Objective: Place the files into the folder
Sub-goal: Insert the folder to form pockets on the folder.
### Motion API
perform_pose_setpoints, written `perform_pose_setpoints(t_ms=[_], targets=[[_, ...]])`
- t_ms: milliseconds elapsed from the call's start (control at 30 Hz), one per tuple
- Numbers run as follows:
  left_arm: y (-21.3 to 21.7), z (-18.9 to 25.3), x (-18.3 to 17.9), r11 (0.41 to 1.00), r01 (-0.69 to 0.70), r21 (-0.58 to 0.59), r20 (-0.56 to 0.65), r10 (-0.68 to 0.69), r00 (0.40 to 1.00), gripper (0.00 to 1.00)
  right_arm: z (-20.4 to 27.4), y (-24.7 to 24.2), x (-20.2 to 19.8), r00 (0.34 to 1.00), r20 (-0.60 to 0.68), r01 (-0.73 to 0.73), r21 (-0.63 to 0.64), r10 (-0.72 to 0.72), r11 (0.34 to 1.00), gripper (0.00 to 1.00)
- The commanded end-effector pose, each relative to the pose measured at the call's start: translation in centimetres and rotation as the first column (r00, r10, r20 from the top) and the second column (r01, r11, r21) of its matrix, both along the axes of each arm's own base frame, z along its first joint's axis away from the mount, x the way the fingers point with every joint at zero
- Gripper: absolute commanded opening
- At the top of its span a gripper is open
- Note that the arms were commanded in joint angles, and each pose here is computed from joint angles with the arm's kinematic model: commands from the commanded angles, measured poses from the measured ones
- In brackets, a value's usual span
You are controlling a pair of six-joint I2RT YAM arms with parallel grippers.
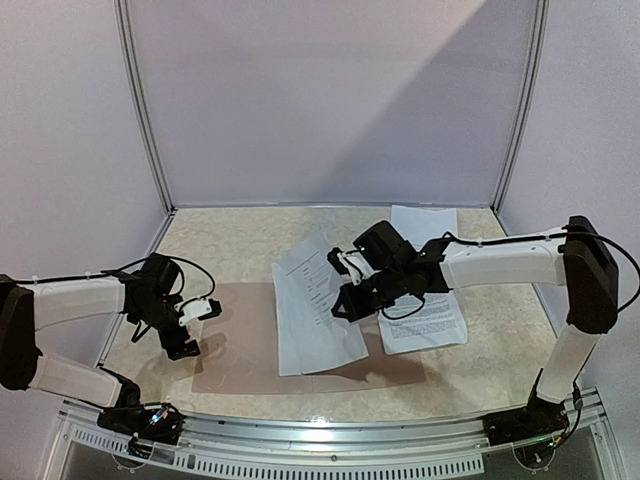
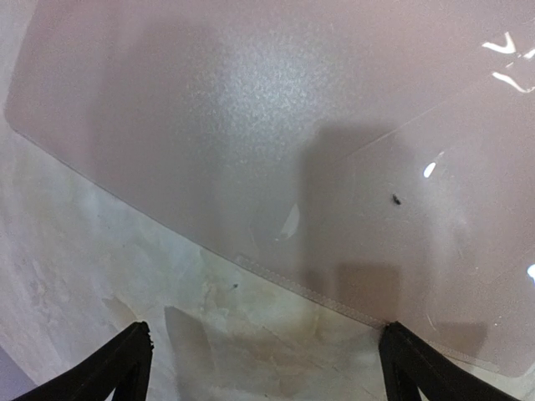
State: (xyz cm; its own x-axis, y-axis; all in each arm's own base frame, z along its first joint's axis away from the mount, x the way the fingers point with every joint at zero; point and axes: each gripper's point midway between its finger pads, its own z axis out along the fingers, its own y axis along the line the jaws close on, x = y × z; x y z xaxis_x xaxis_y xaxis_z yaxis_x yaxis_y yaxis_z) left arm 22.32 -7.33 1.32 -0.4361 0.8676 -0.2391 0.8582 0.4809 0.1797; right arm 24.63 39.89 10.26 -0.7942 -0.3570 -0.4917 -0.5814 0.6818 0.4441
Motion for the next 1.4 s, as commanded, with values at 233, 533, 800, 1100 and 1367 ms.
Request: perform_pose_setpoints(t_ms=[233, 533, 800, 1100, 1367], targets=[[0.3, -2.2, -2.1, 0.999, 0.016, 0.029, -0.071, -0.014, 0.997, 0.97, -0.2, 3.2, -0.3, 0.998, -0.067, 0.007, 0.145, 0.003, 0.989, 0.0], [0.4, -2.5, -2.4, 0.999, 0.025, 0.032, -0.074, -0.022, 0.997, 0.97, -2.7, 5.3, -0.6, 0.977, -0.21, 0.068, 0.232, -0.018, 0.97, 0.0], [0.4, -2.6, -2.4, 0.999, 0.032, 0.031, -0.072, -0.03, 0.997, 0.96, -3.9, 7.4, 0.2, 0.938, -0.339, 0.182, 0.32, -0.067, 0.93, 0.0], [0.2, -2.8, -2.5, 0.999, 0.045, 0.023, -0.075, -0.044, 0.996, 0.96, -5.0, 10.7, -1.0, 0.905, -0.424, 0.198, 0.355, -0.032, 0.914, 0.0], [0.3, -3.0, -2.7, 0.998, 0.055, 0.026, -0.08, -0.052, 0.995, 0.96, -5.4, 12.8, -3.3, 0.884, -0.467, 0.183, 0.361, 0.008, 0.914, 0.0]])
